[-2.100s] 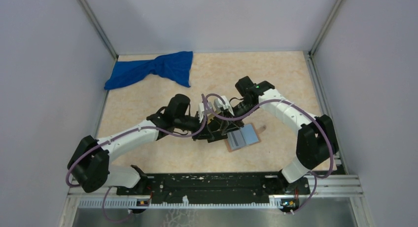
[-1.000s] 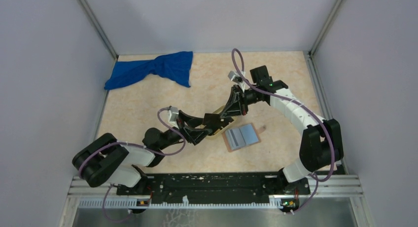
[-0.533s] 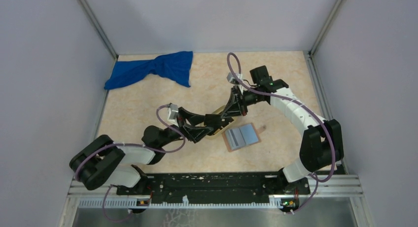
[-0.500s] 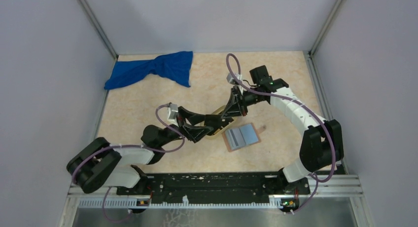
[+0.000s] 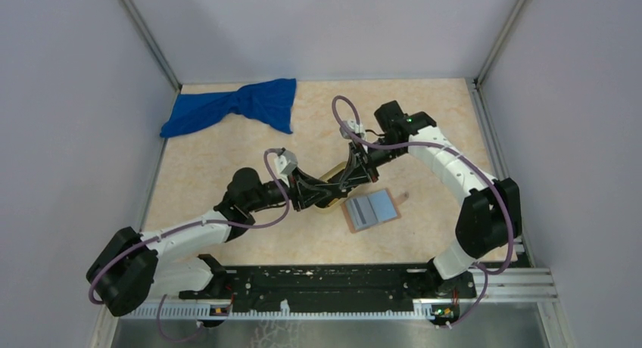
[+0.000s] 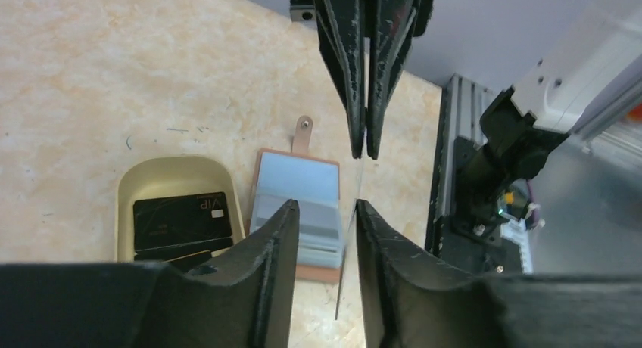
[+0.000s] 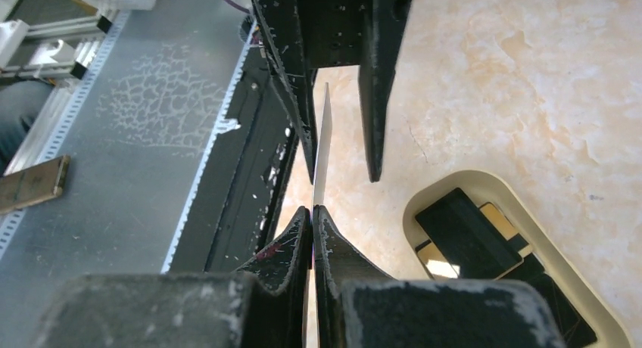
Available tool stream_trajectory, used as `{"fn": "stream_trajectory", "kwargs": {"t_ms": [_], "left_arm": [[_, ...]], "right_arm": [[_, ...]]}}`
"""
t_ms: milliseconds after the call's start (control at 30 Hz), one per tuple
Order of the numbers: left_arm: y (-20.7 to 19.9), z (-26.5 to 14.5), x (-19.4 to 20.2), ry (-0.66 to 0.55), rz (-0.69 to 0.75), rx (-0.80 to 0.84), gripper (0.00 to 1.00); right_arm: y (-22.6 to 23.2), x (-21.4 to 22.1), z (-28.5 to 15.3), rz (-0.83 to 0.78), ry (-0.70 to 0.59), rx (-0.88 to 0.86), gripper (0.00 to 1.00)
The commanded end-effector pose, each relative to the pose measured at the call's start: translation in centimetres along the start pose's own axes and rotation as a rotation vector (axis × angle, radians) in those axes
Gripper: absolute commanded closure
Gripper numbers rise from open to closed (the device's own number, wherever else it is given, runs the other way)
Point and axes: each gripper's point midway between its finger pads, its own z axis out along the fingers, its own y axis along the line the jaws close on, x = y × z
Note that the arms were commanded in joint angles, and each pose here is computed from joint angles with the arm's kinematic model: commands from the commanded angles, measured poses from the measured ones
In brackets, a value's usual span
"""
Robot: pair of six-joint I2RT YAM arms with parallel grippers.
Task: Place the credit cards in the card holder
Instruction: Pick up the credit card from the storage box.
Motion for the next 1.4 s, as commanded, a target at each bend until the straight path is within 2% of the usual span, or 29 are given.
{"fn": "stream_trajectory", "kwargs": {"t_ms": [0, 33, 67, 133, 200, 267, 333, 467, 633, 767, 867, 933, 967, 1067, 1200, 1367], "left_arm": [[-0.7, 0.3, 0.7, 0.069, 0.034, 0.066, 0.76], [-0.9, 0.4, 0.8, 0.074, 0.033, 0.077, 0.92], [-1.0, 0.4, 0.7, 0.07, 0.032, 0.082, 1.0], [-1.0, 0.3, 0.1, 0.04, 0.013, 0.069, 1.0], [-0.7, -0.2, -0.9, -0.048, -0.031, 0.022, 1.0], [-0.8, -1.3, -3.1, -0.211, -0.092, -0.011, 1.0], [-0.5, -2.3, -4.3, -0.326, -0.164, -0.041, 1.0], [0.7, -2.7, -6.0, -0.468, -0.295, -0.09, 1.0], [1.0, -2.9, -8.9, -0.644, -0.359, -0.059, 1.0], [0.4, -1.8, -9.7, -0.673, -0.401, 0.017, 1.0], [0.4, -1.0, -9.5, -0.664, -0.429, 0.032, 1.0], [0.4, -0.7, -9.4, -0.664, -0.436, 0.032, 1.0], [0.3, -0.7, -9.5, -0.668, -0.438, 0.031, 1.0], [0.4, -0.8, -9.9, -0.686, -0.438, 0.025, 1.0], [0.3, -0.7, -10.4, -0.701, -0.446, 0.028, 1.0], [0.3, -0.8, -11.0, -0.721, -0.445, 0.026, 1.0]], "right_arm": [[0.1, -0.9, 0.2, -0.062, 0.006, -0.009, 1.0], [0.1, -0.8, 0.2, -0.058, 0.01, -0.009, 1.0], [0.1, -0.8, 0.3, -0.057, 0.011, -0.009, 1.0], [-0.1, -1.1, 0.3, -0.037, 0.004, -0.004, 0.97], [-1.0, -2.2, -0.2, 0.007, -0.041, 0.029, 0.76], [-1.5, -3.2, -1.4, 0.043, -0.115, 0.062, 0.54], [-2.0, -4.1, -2.7, 0.071, -0.185, 0.111, 0.43], [-2.3, -5.3, -3.5, 0.067, -0.316, 0.217, 0.22], [-2.9, -6.3, -3.9, 0.16, -0.409, 0.253, 0.21], [-2.5, -7.1, -3.8, 0.235, -0.509, 0.201, 0.23], [-1.4, -7.8, -3.9, 0.238, -0.582, 0.156, 0.3], [-1.8, -7.6, -3.8, 0.252, -0.575, 0.165, 0.4], [-2.6, -7.1, -3.7, 0.273, -0.558, 0.19, 0.41], [-4.7, -5.8, -3.8, 0.31, -0.518, 0.298, 0.39], [-3.8, -6.1, -3.6, 0.321, -0.551, 0.23, 0.38], [-3.8, -6.1, -3.5, 0.318, -0.556, 0.23, 0.39]]}}
